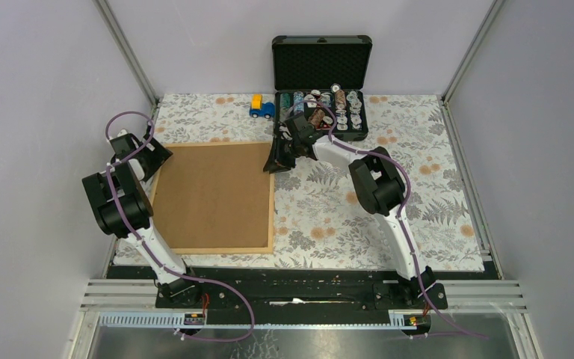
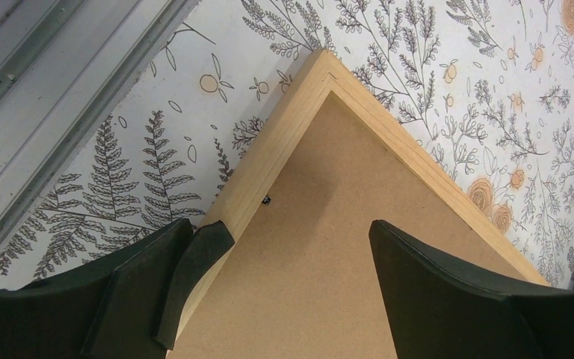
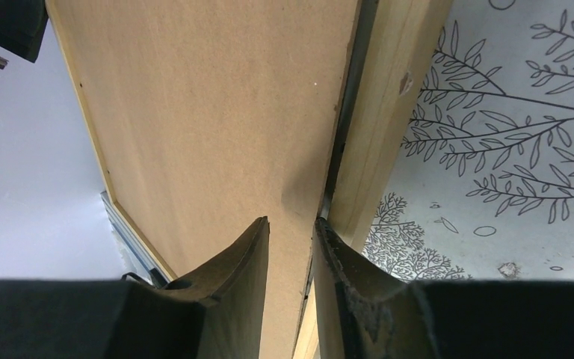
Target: Put the photo into the frame
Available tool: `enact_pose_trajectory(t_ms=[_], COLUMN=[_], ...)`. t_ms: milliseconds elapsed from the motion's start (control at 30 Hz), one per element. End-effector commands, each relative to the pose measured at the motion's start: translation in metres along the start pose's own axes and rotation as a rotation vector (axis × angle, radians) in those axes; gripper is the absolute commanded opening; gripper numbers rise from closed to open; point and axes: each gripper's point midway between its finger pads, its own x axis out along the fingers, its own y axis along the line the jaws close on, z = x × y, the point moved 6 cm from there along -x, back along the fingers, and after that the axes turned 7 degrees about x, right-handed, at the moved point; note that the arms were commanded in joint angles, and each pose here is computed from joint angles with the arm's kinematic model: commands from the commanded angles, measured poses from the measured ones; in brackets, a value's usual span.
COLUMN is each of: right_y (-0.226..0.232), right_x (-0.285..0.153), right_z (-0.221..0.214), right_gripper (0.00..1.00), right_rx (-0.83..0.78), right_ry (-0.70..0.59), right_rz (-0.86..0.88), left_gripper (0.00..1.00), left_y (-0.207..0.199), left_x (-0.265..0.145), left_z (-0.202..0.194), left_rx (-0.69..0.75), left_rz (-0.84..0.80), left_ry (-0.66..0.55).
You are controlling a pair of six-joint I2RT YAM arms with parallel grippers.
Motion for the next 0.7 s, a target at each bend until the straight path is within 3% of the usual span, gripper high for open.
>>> enact_pose_trajectory(t_ms=[0,300,533,667], right_y=[0.16,0.122,0.086,0.079], right_x=[-0.023,-0.04,-0.043,-0.045], right_z=[-0.047,-0.04,-0.031,-0.028], right_gripper=[0.33,0.33,0.33,0.33], right_rx=[-0.243,-0.034,0.05,0.054], right_ry=[0.039,-0.016,0.0,0.003], right_rz=[0.512,0.559,0.533,0.53], left_gripper=[0.89,0.98,0.99,0.99], left_y=[-0.055,-0.054,-0.051,-0.07], left_x=[-0.024,-0.035,-0.065,-0.098], left_z=[-0.119,-0.096,-0.049,-0.027], left_rx=[-0.224,-0.098,0.034,0.135], left_rz=[-0.207,-0.112,0.153,0.258], left_ry=[0.568,0.476,0.317,0.198])
